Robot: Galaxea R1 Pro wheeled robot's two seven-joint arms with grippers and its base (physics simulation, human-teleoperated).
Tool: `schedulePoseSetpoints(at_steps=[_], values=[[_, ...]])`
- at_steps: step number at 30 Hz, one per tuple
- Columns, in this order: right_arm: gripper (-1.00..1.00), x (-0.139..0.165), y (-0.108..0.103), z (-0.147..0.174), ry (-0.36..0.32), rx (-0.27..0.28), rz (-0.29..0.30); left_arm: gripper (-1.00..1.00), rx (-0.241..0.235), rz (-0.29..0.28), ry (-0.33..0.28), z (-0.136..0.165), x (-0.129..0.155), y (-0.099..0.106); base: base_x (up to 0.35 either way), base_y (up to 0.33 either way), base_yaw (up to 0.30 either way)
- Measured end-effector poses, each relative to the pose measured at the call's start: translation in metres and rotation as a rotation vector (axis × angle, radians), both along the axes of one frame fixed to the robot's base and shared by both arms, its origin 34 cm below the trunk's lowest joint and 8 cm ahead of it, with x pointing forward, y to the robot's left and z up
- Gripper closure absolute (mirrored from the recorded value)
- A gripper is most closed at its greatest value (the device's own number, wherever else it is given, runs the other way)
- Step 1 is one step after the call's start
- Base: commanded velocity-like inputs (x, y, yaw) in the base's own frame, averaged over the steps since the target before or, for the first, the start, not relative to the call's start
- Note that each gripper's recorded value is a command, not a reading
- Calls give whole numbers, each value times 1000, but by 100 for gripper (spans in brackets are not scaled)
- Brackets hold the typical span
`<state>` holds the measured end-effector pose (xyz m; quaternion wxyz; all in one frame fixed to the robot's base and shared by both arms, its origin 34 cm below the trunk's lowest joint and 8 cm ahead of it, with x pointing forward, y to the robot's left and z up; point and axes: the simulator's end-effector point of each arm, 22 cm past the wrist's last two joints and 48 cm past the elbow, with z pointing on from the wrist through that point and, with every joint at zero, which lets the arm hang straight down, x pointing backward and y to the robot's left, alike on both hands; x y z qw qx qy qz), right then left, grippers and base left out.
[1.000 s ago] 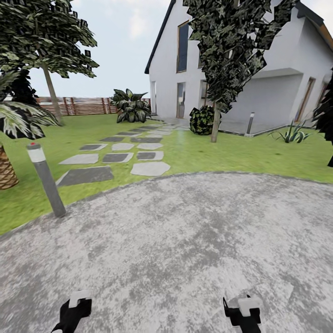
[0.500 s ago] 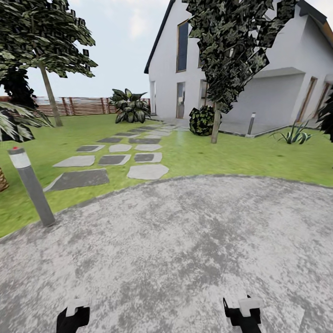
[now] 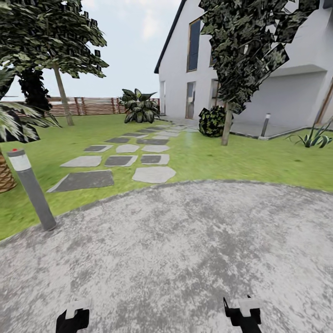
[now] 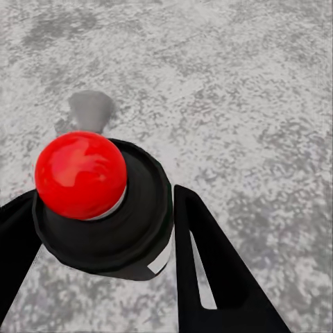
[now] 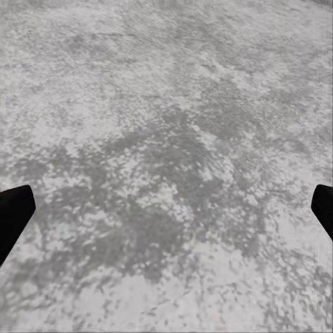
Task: In the garden, pick up the pesticide atomizer on the floor and spray pesticide onto both trees until each tree trunk is fully covered.
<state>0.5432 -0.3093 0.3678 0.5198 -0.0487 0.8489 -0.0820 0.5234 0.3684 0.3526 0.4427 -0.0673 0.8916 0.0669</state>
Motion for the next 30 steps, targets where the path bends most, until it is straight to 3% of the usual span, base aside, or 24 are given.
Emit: schedulePoseSetpoints(at_steps=[25, 30], values=[[-100, 2, 0, 5, -11, 0, 0, 100, -9, -2, -8, 3, 2, -6, 333, -103, 276], [-100, 3, 0, 6, -14, 0, -1, 100, -9, -2, -10, 4, 2, -6, 316, -140, 141]])
